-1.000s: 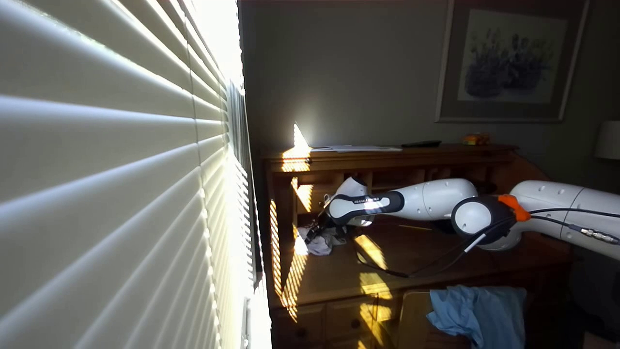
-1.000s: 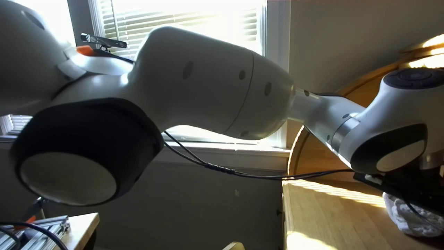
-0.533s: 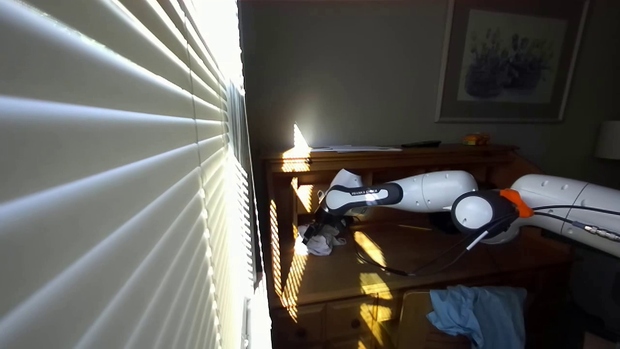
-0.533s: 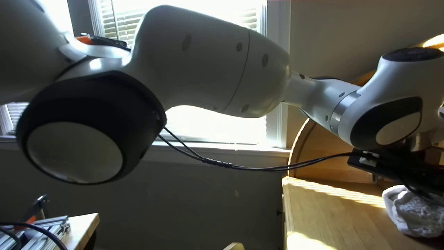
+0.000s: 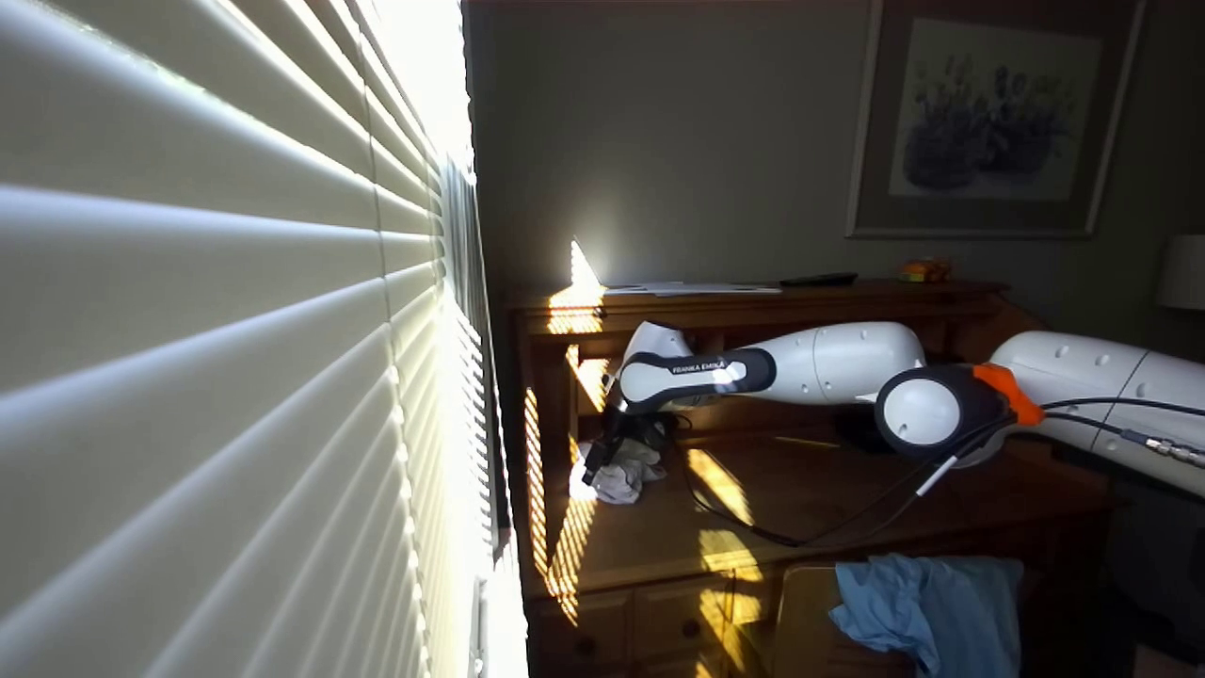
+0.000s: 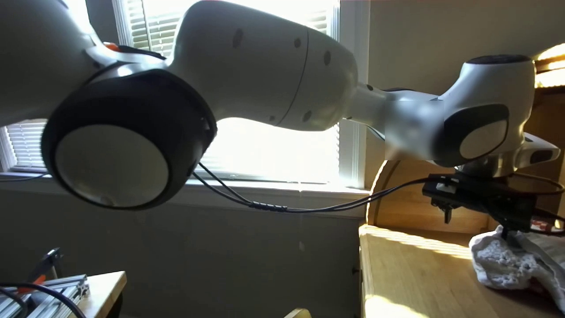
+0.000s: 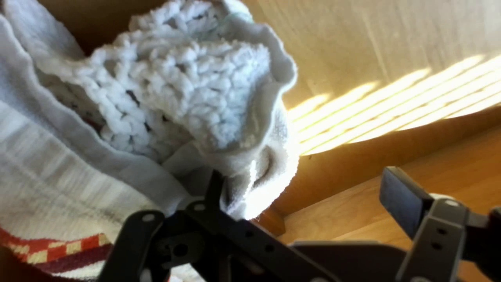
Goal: Use the white towel to wipe the desktop.
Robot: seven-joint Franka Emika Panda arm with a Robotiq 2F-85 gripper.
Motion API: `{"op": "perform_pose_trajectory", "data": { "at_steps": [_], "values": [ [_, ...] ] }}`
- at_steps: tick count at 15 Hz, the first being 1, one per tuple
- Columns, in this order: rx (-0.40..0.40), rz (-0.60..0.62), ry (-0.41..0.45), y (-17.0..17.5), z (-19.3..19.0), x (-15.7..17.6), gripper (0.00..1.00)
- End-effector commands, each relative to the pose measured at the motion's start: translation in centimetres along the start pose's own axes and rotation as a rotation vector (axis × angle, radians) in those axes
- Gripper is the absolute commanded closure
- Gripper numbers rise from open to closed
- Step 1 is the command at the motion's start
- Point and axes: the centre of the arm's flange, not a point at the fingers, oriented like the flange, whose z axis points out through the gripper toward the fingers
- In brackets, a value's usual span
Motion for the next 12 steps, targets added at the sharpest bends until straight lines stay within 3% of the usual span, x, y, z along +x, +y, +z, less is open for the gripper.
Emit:
{"op": "perform_pose_trajectory", "data": {
  "at_steps": [1,12],
  "values": [
    [0.001,-0.003,-0.002,-0.23,-0.07,0.14,0.00],
    [0.000,0.000,-0.002,0.02,-0.06,0.00,0.00]
  ]
}}
